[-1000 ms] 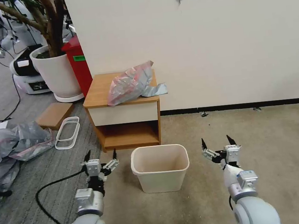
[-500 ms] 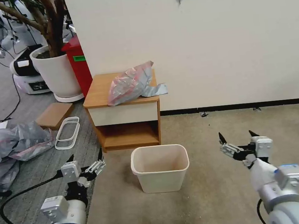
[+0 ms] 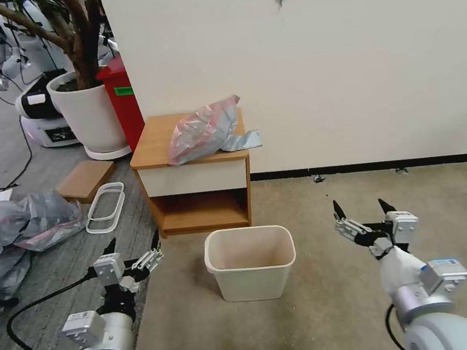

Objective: Pick up the garbage bag from the table and place it over the trash can.

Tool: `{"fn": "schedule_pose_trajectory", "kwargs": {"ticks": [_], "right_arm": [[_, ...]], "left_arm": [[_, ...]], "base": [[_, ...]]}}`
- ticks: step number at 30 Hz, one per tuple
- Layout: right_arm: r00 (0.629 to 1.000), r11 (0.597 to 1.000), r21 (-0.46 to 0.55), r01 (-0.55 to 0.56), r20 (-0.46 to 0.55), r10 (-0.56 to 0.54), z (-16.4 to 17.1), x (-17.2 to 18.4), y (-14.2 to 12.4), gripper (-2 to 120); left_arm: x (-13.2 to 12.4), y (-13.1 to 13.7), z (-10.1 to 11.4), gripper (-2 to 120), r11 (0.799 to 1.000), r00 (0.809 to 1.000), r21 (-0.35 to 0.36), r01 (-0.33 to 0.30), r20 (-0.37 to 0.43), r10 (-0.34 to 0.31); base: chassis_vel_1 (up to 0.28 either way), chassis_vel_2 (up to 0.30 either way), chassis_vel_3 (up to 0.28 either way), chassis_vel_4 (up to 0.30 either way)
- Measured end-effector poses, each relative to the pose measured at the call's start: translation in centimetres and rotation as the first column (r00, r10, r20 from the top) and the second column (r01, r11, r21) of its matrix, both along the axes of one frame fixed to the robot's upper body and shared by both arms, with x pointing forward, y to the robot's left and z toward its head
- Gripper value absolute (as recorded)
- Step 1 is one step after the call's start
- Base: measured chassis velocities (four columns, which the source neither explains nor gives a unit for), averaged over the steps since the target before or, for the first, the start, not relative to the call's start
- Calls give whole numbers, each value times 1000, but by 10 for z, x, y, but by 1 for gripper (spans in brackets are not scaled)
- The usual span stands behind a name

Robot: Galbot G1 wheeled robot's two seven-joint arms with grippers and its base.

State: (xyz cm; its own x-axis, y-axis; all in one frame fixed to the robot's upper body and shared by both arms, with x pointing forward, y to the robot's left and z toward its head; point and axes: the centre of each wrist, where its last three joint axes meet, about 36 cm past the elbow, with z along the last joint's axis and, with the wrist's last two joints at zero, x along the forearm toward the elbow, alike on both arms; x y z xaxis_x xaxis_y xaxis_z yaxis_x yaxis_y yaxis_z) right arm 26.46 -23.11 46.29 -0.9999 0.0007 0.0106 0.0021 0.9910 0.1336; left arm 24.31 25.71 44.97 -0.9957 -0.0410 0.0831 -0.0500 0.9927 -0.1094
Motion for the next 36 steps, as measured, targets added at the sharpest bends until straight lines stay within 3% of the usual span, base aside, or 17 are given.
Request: {"fn": "schedule_pose_trajectory", "kwargs": {"ticks": [6,12,15,24,33,36], "right_arm": [[997,998,69,-1,72,-4,-20,8,9,98],[998,998,69,-8,67,3,-24,13,14,96],[998,998,47,-44,44,42,-31,31,30,96],[998,998,49,-50,38,48,-32,34,33,100],[997,965,250,-80,9,81,-19,56,41,100],[994,935,340,-102,-7,111,-13,66,45,100]], "left_arm": [[-1,0,-5,100,1000,1000,3,-8,-11,8],[-3,3,-8,100,1000,1000,12,-20,-16,20],[-6,4,-9,100,999,999,18,-30,-19,31],[-11,5,-10,100,999,998,24,-48,-29,49],[-19,5,-10,100,997,997,33,-74,-34,75],[-21,4,-11,100,996,996,33,-79,-33,80]], "base": [[0,0,0,0],[0,0,0,0],[0,0,0,0],[0,0,0,0],[0,0,0,0],[0,0,0,0]]}}
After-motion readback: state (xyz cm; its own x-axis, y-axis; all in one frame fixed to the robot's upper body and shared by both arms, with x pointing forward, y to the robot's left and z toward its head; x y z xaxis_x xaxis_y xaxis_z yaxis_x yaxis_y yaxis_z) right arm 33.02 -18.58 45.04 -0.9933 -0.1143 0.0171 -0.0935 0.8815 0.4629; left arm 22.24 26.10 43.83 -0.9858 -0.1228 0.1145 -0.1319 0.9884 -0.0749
